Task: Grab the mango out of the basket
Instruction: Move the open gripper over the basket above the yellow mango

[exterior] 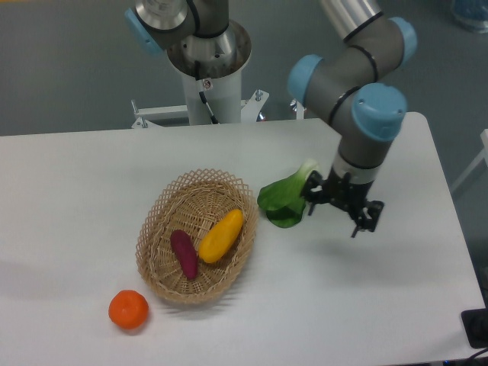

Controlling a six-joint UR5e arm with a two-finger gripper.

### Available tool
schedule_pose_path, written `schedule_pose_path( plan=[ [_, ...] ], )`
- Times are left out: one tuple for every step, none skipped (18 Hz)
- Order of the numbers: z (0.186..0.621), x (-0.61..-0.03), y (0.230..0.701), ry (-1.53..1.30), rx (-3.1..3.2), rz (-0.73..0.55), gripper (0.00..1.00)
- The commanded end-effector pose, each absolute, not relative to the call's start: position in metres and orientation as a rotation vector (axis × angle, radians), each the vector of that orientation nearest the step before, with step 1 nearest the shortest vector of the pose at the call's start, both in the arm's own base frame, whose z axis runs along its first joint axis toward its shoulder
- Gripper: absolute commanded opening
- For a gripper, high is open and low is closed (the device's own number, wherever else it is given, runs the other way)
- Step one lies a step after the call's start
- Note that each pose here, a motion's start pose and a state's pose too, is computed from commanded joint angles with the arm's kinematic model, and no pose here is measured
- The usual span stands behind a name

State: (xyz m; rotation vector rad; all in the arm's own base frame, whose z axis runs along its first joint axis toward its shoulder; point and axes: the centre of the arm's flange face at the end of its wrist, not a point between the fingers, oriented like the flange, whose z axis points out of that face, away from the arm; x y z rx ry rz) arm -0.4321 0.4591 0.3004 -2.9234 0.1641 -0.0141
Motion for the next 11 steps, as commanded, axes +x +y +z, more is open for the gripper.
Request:
schedule_pose_path(
  plan=[
    [0.3,-0.424,0.466,0.155,-2.925,-0.022,1.0],
    [0.3,-0.417,0.473,0.146,-2.925,-0.026,1.0],
    [0.3,-0.41,0.479,0.151,-2.925,-0.031,1.0],
    [0.299,-0.403,0.485,0.157,-2.924,-0.037,1.0],
    [0.298,-0.395,0.49,0.166,-2.927,-0.044,1.0],
    [0.295,-0.388,0.493,0.167,-2.931,-0.056,1.0],
    [0.29,-0.378,0.496,0.175,-2.937,-0.072,1.0],
    [0.285,-0.368,0.5,0.19,-2.942,-0.088,1.0],
    [0.282,-0.36,0.502,0.202,-2.948,-0.1,1.0],
    [0.276,-0.351,0.503,0.215,-2.955,-0.117,1.0],
    [0.274,-0.34,0.506,0.232,-2.957,-0.126,1.0]
  ],
)
